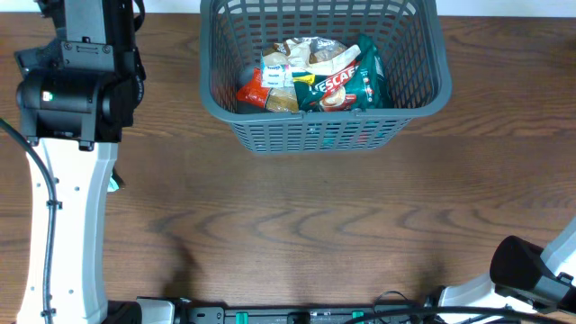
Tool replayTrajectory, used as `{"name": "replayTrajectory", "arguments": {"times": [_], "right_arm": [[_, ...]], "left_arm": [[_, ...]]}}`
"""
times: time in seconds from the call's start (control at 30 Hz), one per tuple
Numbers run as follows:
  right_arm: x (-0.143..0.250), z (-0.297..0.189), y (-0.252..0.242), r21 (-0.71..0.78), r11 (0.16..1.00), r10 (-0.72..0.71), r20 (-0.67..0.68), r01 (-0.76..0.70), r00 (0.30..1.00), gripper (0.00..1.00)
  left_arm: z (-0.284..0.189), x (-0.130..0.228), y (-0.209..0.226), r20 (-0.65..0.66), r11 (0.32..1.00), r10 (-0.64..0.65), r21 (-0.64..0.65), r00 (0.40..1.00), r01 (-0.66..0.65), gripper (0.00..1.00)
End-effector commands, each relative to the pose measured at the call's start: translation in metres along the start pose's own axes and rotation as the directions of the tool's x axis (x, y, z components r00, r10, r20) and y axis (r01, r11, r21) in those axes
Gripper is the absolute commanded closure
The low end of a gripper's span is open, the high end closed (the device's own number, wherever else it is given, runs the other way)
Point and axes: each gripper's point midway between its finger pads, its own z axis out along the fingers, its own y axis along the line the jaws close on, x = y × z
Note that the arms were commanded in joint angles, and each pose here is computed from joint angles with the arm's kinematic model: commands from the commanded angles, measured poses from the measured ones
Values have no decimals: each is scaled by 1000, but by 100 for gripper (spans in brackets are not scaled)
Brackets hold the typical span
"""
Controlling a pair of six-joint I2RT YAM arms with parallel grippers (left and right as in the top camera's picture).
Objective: Pack container
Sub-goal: 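Move the left gripper down to the pale green wipes packet and grasp it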
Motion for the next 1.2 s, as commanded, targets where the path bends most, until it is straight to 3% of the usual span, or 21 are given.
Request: {"name": "replayTrajectory", "arguments": {"times": [0.0, 0.07, 0.17, 0.23, 0.3, 0.37, 0.47, 0.6, 0.7, 0.97, 1.17], "right_arm": [[-2, -5, -5, 9, 1000, 19, 11, -19, 1000, 1], [-2, -5, -5, 9, 1000, 19, 11, -19, 1000, 1], [-2, -5, -5, 9, 1000, 19, 11, -19, 1000, 1], [-2, -5, -5, 9, 1000, 19, 11, -19, 1000, 1], [-2, -5, -5, 9, 1000, 19, 11, -19, 1000, 1], [-2, -5, -5, 9, 1000, 19, 11, -19, 1000, 1], [-2, -5, -5, 9, 1000, 19, 11, -19, 1000, 1], [-2, -5, -5, 9, 1000, 19, 11, -19, 1000, 1], [-2, -5, -5, 9, 1000, 19, 11, -19, 1000, 1], [-2, -5, -5, 9, 1000, 19, 11, -19, 1000, 1], [-2, -5, -5, 9, 1000, 19, 11, -19, 1000, 1]], "left_arm": [[1, 1, -2, -5, 1000, -21, 10, 1000, 21, 1], [3, 4, 3, -20, 998, -65, -2, 998, 65, 2], [12, 20, 20, -74, 954, -295, -75, 953, 290, 2], [19, 41, 40, -108, 858, -504, -181, 857, 481, 1], [23, 70, 61, -108, 684, -712, -331, 694, 650, 1], [28, 93, 72, -99, 533, -829, -440, 550, 723, 1], [45, 114, 68, -130, 422, -900, -508, 417, 751, 1], [71, 143, 60, -124, 306, -948, -611, 293, 730, 1], [88, 166, 53, -87, 239, -965, -684, 249, 689, 1], [136, 229, 32, -24, 146, -981, -749, 194, 647, 1], [159, 287, 28, -19, 40, -999, -798, 41, 601, 1]]}}
